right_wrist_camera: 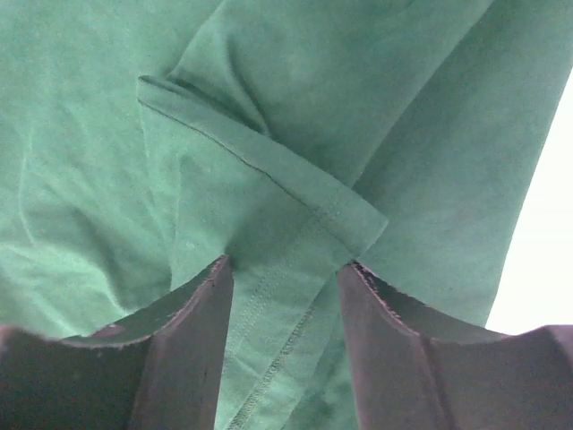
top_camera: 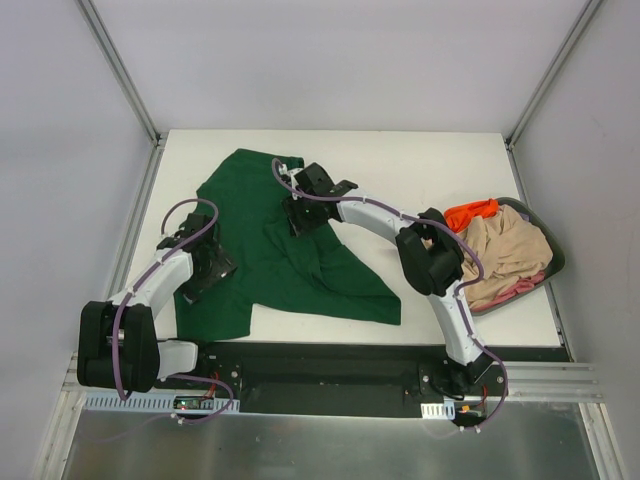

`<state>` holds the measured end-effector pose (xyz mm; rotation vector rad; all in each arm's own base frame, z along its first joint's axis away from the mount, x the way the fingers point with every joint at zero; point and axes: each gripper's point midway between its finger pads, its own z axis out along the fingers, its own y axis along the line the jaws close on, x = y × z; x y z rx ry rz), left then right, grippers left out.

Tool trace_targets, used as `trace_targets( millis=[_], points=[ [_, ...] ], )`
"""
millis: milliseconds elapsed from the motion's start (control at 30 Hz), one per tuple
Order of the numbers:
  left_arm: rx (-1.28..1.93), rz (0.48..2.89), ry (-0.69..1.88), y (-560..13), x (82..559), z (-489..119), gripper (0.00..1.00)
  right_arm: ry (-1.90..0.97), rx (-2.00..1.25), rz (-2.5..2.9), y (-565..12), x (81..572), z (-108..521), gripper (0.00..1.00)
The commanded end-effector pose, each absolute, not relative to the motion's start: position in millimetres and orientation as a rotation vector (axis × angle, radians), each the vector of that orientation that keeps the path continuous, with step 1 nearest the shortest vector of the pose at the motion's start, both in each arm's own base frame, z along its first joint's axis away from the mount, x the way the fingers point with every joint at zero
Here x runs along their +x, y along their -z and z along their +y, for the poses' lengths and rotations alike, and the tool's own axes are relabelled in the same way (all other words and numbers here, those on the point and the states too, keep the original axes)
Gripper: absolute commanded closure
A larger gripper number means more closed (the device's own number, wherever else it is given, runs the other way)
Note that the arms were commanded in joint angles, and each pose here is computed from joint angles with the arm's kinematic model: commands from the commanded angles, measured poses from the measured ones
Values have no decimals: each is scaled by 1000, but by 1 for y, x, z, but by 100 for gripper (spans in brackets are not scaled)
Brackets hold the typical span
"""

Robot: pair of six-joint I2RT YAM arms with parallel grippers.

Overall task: Fold and stack the t-shirts
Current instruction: Flatten out the tshirt

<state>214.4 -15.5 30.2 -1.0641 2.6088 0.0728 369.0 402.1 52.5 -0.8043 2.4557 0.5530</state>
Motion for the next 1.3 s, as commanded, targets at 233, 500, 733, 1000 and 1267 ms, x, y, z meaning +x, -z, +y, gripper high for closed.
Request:
trace_targets(
  millis=[233, 500, 733, 1000, 1267],
  points=[
    [-1055, 2575, -106, -37, 224, -11, 1, -679, -818, 2434, -77, 362, 416, 80],
    [-1059, 2576, -125, -35, 223, -9, 1, -565, -769, 2387, -83, 379, 406, 100],
    [-1070, 2585, -157, -31, 223, -6, 1, -217, -737, 2309, -117, 409, 350, 100],
    [-1061, 2609, -169, -28, 223, -7, 1, 117, -615, 2307, -126, 464, 268, 100],
    [-1041, 2617, -172, -28, 225, -6, 1, 647, -307, 2264, -129, 558, 133, 100]
  ],
)
